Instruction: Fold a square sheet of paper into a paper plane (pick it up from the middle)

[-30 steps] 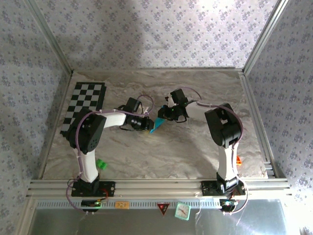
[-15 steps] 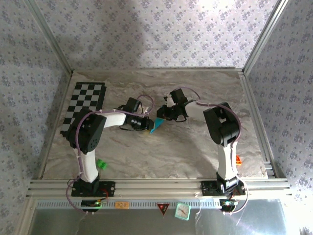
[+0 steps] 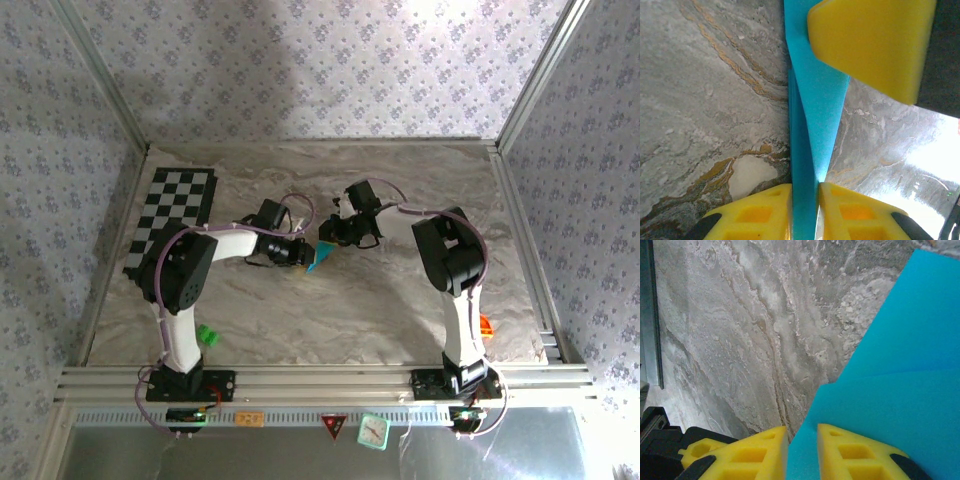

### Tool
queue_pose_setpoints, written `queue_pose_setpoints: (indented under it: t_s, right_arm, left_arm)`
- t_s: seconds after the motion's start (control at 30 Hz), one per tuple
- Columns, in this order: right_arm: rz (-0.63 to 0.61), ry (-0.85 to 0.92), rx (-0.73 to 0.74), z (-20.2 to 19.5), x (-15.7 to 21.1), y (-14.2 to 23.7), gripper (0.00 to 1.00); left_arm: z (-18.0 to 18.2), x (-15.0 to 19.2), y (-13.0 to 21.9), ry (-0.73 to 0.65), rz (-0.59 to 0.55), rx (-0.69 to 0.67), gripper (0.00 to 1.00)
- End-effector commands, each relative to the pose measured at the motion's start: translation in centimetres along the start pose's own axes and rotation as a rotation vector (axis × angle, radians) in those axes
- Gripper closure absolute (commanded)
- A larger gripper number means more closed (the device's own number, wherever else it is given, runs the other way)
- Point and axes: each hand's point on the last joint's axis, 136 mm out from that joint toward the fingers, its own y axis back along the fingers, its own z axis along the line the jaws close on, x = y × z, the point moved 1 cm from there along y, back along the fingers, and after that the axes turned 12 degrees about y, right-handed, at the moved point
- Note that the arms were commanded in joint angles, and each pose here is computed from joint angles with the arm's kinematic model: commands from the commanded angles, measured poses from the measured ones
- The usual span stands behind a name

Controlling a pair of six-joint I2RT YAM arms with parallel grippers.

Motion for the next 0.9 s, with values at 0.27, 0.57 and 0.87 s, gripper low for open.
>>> queue_pose_setpoints:
  t_s: [0.27, 0.57, 0.87]
  right_arm:
    - [0.078, -0.016, 0.064, -1.8, 1.4, -0.8, 0.76]
    - [0.081, -0.012, 0.062, -1.6, 1.5, -0.7, 0.76]
    - [0.085, -0.014, 0.059, -1.7, 1.6, -0.8, 0.79]
  left_arm:
    - [-1.3, 0.1, 2.8, -0.042, -0.058, -0.071, 0.65]
    - [-4.3, -1.3, 4.9, -0.084, -0.139, -0.032, 0.60]
    - [-6.7, -1.5, 2.3, -0.112, -0.084, 0.060, 0.79]
